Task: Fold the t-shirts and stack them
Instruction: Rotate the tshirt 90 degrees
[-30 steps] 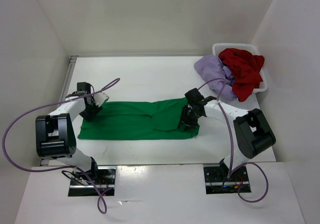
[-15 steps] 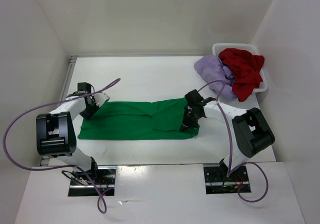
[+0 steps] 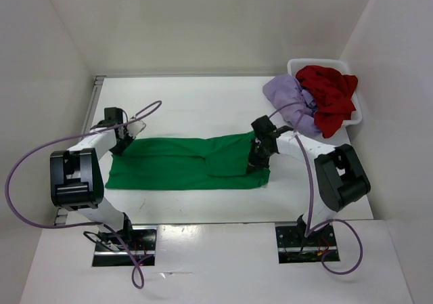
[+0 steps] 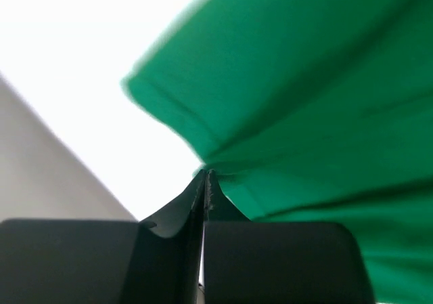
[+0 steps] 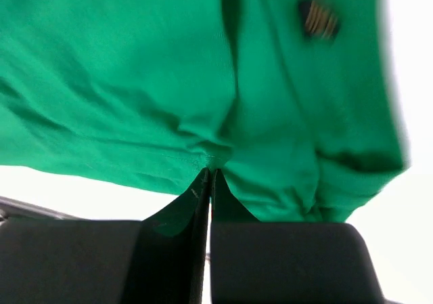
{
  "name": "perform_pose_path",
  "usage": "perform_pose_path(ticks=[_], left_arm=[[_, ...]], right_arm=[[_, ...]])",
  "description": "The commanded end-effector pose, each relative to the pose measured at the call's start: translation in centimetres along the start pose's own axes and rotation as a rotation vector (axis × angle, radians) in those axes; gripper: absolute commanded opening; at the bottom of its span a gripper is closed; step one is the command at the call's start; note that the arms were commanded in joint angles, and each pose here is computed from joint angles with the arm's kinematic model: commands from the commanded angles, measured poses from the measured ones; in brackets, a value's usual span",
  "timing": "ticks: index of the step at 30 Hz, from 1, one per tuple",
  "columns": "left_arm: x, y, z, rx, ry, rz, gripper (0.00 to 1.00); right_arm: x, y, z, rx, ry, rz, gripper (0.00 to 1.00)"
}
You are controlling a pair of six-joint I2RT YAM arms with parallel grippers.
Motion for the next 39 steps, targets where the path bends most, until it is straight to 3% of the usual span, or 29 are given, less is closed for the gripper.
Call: perform_pose_path(ticks=[1,4,9,18,26,27,28,29,33,39], left_arm=[[4.4,3.7,-1.9,-0.124,0.169,-0.078,0.0],[5.4,4.8,-2.6,-0.155,0.204,-0.09,0.0],[4.6,3.9,-3.9,-0.16,0.269,-0.029,0.0],[-2.0,-1.3,-0.9,-0.022,0.107,0.11,0.0],[-2.3,-2.1,0.0,0.035,0.105,0.108,0.04],[-2.3,-2.1,0.0,0.035,0.105,0.108,0.06],[-2.5,-2.2,0.0,0.043,0.097,0.111,0.1],[-2.1,-2.1,-0.2,0.044,0.109,0.109,0.25],[-1.6,-1.8,-1.6,0.054,0.097,0.084,0.47],[1.1,-0.6,-6.2,-0.056,0.133,0.006,0.6]], right_arm=[[0.5,4.5,-2.2,-0.122,-0.008,-0.01,0.0],[0.6,5.5,-3.4,-0.15,-0.009,-0.024,0.0],[-1.1,2.9,-2.6,-0.093,0.005,0.015,0.0],[-2.0,0.4,-1.5,-0.028,-0.004,0.036,0.0],[-2.5,0.4,-1.1,-0.027,-0.043,0.051,0.03],[-2.4,0.3,-1.0,-0.031,-0.051,0.043,0.28],[-2.5,0.2,-1.0,-0.024,-0.057,0.054,0.39],[-2.4,0.5,-1.2,-0.036,-0.058,0.052,0.47],[-2.1,0.3,-3.0,-0.072,-0.072,0.06,0.48],[-2.5,-0.5,-7.1,-0.242,-0.035,0.213,0.48]])
Point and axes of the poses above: each gripper's point midway between its finger pads, its own z axis out along the fingers, its own x axis along the line the jaws close on, y = z × x, the point moved 6 cm from there along -z, back along the fingers, and after that the axes turned 3 degrees about z, right-handed, at the moved point
